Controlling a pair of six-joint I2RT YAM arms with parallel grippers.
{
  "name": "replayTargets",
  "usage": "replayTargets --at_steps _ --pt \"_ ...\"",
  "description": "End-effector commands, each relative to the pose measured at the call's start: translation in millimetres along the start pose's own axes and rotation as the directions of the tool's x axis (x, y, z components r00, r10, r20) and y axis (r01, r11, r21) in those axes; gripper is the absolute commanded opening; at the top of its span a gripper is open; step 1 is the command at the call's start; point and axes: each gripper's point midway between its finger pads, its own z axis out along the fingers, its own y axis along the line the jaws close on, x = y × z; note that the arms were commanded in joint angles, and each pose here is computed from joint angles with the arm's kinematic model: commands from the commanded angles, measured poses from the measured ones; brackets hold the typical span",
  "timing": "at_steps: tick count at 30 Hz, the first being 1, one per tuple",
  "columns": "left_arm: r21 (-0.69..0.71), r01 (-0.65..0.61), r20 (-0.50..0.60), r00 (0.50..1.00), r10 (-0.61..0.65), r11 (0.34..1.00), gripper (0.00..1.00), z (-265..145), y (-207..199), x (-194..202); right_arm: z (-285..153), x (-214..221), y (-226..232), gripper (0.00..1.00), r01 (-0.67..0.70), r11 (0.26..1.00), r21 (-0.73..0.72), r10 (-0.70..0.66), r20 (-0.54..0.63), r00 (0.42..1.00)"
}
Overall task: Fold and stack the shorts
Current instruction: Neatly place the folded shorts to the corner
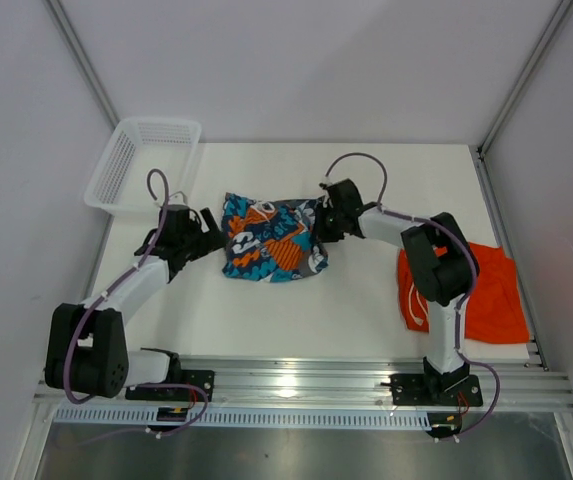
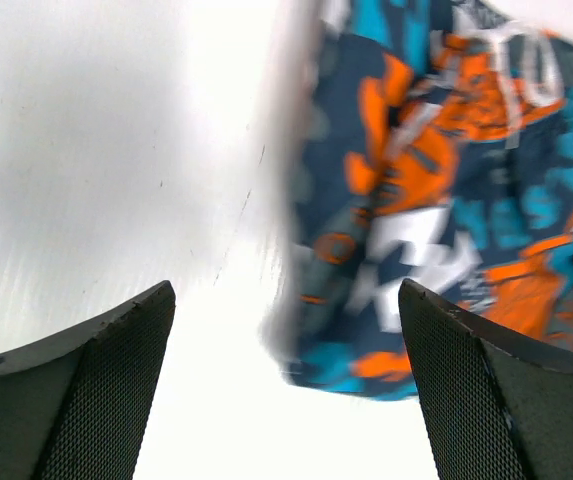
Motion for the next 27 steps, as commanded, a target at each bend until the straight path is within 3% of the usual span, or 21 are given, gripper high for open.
replayTargets --at_steps 1,3,7,11,15,27 --pt "0.022 -0.031 0.023 0.999 0.030 0.999 0.94 9 -1 -8 -22 6 -56 0.21 0.114 0.990 0.085 -0.101 -0.140 0.985" --pt "0.049 -0.039 -0.010 0.999 0.039 0.998 0.94 18 -6 -2 -28 -4 -61 0.43 0.126 0.988 0.092 -0.113 -0.132 0.985" --pt "0.174 -0.036 -0.046 0.998 0.044 0.984 0.93 30 -26 7 -38 -21 -55 0.60 0.095 0.995 0.007 -0.094 -0.090 0.991" --pt "0.336 -0.010 -0.020 1.000 0.018 0.942 0.95 28 -57 2 -34 -15 -45 0.65 -0.013 0.988 -0.155 -0.004 -0.113 0.994" --pt "0.375 0.023 -0.020 1.000 -0.016 0.927 0.97 30 -65 0 -34 -16 -34 0.68 -0.094 0.945 -0.312 0.059 -0.121 0.991" --pt "0.381 0.068 -0.092 0.995 -0.036 0.922 0.99 56 -66 17 -19 -9 -40 0.69 -0.131 0.938 -0.322 0.092 -0.135 0.987"
